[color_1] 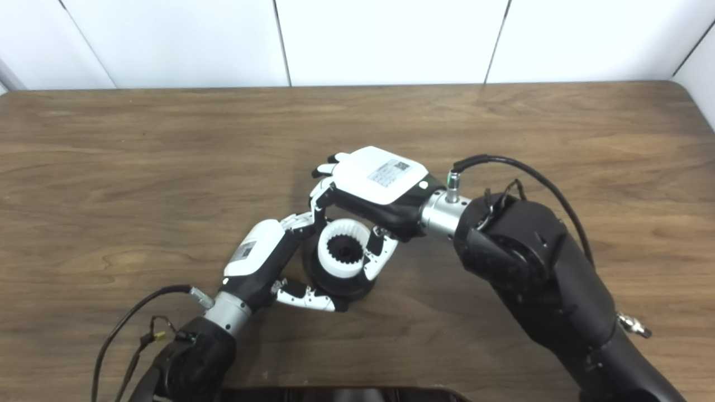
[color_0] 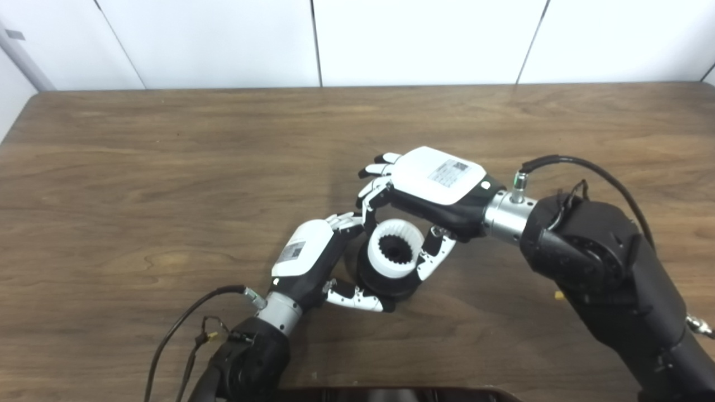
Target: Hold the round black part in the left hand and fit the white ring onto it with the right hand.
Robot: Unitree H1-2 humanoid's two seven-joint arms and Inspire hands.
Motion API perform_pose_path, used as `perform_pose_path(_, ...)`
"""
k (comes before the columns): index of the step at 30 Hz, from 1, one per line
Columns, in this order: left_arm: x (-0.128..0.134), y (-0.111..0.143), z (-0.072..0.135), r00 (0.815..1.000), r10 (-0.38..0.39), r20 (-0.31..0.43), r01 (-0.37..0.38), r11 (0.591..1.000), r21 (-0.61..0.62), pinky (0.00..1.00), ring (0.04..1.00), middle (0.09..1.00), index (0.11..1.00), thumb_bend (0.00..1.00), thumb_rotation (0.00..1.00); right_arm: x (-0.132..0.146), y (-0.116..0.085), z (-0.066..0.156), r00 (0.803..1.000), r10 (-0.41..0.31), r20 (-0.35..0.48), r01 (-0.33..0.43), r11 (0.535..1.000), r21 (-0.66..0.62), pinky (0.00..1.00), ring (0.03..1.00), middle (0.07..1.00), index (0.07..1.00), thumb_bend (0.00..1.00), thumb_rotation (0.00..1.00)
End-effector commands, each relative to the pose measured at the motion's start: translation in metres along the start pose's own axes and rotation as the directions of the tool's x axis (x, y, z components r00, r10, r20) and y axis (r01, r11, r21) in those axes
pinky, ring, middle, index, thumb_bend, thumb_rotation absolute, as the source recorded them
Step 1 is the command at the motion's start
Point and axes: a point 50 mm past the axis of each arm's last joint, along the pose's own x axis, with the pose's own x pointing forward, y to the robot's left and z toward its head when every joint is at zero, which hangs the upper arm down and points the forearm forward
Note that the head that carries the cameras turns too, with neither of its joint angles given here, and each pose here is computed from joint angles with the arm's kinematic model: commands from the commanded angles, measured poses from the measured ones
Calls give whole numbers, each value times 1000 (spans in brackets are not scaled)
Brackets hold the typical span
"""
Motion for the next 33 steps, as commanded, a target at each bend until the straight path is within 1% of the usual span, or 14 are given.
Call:
perform_pose_path(1, 1, -5, 0, 999, -40, -4, 40, 999, 0, 917, 902, 827, 485, 520, 70, 3, -9, 0, 999, -40, 12, 40, 999, -30, 981, 931, 790, 482, 525, 135)
perform_pose_path(8, 2, -8, -2, 999, -47, -12, 47, 999, 6, 910, 899, 828, 486, 520, 70, 6, -8, 2, 999, -41, 17, 41, 999, -18, 972, 929, 787, 482, 525, 134)
perform_pose_path(19, 2, -9, -3, 999, -45, -10, 45, 999, 17, 922, 896, 827, 486, 521, 69, 6, -6, 3, 1000, -6, 11, 6, 1000, -21, 980, 943, 791, 483, 525, 135)
perform_pose_path(33, 1, -7, -3, 999, -41, -13, 41, 999, 19, 929, 898, 827, 486, 521, 70, 2, -1, 1, 999, 39, 12, -39, 999, -15, 942, 928, 788, 482, 524, 133)
